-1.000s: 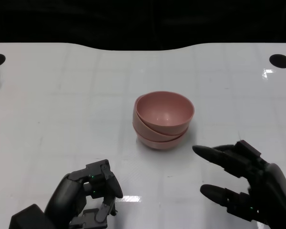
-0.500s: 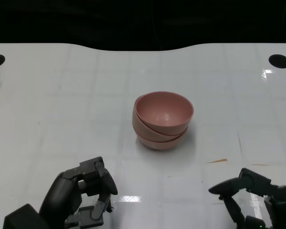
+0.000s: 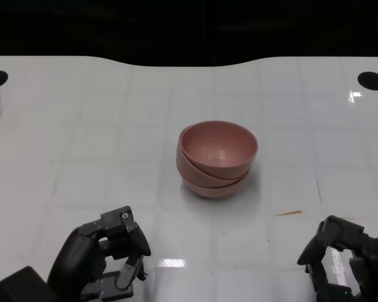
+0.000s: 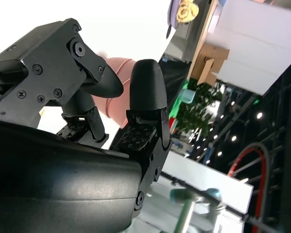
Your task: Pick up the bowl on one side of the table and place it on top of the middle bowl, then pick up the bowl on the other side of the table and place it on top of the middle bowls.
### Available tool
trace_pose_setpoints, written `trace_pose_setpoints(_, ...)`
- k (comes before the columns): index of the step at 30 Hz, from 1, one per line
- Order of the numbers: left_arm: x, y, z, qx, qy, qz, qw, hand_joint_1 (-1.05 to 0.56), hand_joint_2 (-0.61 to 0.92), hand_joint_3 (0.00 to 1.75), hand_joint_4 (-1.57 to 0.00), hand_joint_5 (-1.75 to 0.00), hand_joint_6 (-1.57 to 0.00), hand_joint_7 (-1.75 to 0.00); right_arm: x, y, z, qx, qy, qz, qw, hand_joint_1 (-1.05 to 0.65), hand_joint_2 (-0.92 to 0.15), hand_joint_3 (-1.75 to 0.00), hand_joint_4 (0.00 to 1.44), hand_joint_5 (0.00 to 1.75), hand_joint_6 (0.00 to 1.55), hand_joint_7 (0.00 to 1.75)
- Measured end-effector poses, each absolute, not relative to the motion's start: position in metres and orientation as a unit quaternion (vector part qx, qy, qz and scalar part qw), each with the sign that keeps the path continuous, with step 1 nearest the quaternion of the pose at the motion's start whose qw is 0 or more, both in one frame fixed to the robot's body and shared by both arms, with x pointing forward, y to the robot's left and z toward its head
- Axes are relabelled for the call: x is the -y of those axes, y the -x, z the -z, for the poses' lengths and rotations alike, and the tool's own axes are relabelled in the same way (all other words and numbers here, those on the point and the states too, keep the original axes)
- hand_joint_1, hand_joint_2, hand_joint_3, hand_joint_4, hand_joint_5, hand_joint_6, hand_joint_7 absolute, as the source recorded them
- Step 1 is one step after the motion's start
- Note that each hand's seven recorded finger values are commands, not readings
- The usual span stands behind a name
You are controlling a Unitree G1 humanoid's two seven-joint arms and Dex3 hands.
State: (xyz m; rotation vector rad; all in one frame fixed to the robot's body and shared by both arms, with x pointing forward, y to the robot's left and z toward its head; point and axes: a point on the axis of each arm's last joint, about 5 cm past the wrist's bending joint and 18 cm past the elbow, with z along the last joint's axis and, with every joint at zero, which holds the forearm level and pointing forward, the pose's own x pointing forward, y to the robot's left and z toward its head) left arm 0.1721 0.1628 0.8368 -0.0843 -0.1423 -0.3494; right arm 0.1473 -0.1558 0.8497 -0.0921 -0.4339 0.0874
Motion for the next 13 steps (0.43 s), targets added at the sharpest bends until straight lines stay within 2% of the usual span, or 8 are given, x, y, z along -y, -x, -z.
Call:
trace_pose_setpoints(5, -0.1628, -0.1722, -0.8371, 0.070, 0.044, 0.174, 0.981, -0.08, 0.57, 1.14, -0.80, -1.73, -0.76, -1.51, 0.1557, -0.1489, -0.8494, 0.193, 0.037, -0.054, 0.979, -0.04, -0.39, -1.35, 0.73, 1.69, 0.75, 1.43)
trace_pose_setpoints(13, -0.1632, -0.1699, -0.8361, 0.064, 0.047, 0.173, 0.982, -0.07, 0.56, 1.16, -0.78, -1.72, -0.76, -1.49, 0.1579, -0.1482, -0.8479, 0.176, 0.029, -0.063, 0.982, -0.02, -0.45, -1.27, 0.74, 1.60, 0.77, 1.31)
